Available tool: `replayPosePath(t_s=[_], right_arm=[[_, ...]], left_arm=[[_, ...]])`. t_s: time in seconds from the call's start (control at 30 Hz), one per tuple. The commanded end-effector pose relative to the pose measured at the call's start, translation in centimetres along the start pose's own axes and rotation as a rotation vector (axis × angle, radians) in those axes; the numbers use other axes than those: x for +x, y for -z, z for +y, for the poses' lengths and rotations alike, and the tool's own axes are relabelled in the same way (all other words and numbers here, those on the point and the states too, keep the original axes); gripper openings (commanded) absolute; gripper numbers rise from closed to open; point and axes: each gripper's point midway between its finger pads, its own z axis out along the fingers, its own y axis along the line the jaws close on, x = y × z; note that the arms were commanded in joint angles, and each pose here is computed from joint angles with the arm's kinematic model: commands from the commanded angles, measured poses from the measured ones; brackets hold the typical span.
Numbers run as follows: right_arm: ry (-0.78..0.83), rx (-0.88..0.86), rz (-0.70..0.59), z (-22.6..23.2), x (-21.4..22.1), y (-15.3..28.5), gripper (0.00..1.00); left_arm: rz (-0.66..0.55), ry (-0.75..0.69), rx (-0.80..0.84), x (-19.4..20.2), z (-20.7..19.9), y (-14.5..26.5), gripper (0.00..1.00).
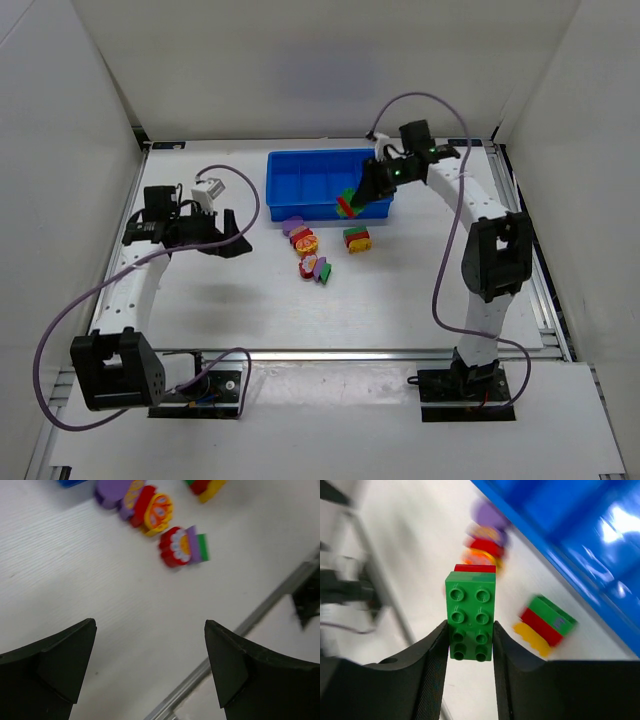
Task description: Sort the legos into containers by color
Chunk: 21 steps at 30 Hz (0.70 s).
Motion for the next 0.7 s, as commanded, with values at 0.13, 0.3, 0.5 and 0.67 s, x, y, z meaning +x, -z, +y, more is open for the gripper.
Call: replayPosePath(t_s=[0.13,0.3,0.5,0.67], right_arm=[[-0.113,-0.652,-0.053,11.4,-4.9,3.8,0.17],[-0.061,-0.787,0.02,14.1,-4.4,2.2,0.16],[-0.059,-0.844,0.086,16.1,-4.4,0.3,0.15],[-0.094,-0.845,0.121,16.9,-4.6,-1.5,0.15]], left_arm=[[-0.055,0.29,0.69,-4.3,-7.2,1.2,0.97],[-0.061,0.317,0.784,-5.9,-7.1,1.4,0.94],[-0.113,0.163,0.7,-8.4,-6.3,1.2,0.94],[-0.101,0.097,0.635,-8.2,-6.4,0.1,0.88]])
